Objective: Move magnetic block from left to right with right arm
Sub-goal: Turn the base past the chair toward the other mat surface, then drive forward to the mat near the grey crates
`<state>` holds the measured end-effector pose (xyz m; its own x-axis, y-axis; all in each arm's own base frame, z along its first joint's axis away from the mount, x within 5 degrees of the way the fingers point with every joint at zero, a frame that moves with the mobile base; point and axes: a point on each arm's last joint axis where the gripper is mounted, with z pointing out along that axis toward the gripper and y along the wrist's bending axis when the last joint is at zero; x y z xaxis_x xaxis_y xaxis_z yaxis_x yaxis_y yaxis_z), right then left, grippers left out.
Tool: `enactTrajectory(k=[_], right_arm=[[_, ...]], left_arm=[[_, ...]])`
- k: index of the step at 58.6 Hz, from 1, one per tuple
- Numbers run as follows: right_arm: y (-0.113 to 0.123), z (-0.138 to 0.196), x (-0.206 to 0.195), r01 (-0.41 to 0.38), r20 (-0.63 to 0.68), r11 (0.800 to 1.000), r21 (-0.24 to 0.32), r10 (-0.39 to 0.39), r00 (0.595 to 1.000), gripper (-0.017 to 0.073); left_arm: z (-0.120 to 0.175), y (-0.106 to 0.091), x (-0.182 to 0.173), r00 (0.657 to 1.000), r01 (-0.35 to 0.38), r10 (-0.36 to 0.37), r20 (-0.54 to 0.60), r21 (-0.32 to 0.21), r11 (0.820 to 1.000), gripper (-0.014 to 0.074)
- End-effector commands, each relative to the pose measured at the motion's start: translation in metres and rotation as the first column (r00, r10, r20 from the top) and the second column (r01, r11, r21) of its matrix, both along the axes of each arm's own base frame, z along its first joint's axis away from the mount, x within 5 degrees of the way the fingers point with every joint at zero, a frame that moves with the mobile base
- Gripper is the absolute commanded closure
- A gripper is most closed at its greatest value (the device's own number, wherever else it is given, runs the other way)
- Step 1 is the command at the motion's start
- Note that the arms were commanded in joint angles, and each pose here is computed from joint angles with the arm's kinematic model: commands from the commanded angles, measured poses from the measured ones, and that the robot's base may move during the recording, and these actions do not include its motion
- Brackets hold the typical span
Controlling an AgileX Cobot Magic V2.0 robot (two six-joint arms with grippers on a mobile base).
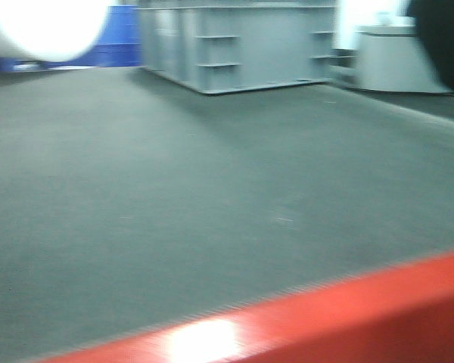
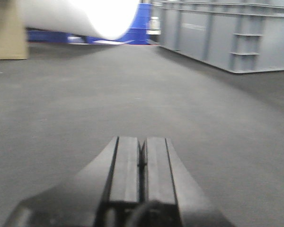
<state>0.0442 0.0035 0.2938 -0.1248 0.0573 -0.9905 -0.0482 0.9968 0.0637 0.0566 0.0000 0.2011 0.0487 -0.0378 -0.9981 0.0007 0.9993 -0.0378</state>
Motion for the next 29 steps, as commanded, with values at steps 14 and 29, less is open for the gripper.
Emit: enactTrajectory(k=[14, 29], right_arm=[[-0.0009, 0.0161, -0.0001, 0.013, 0.107, 1.0, -0.01, -0.011, 0.994, 0.0368], [-0.0009, 0.0161, -0.0001, 0.013, 0.107, 1.0, -0.01, -0.011, 0.994, 0.0368]], left_arm=[[0.0052, 0.0, -0.0008, 0.997, 0.002, -0.001, 0.078, -0.005, 1.0, 0.0711], [0.0052, 0.0, -0.0008, 0.997, 0.002, -0.001, 0.078, -0.005, 1.0, 0.0711]])
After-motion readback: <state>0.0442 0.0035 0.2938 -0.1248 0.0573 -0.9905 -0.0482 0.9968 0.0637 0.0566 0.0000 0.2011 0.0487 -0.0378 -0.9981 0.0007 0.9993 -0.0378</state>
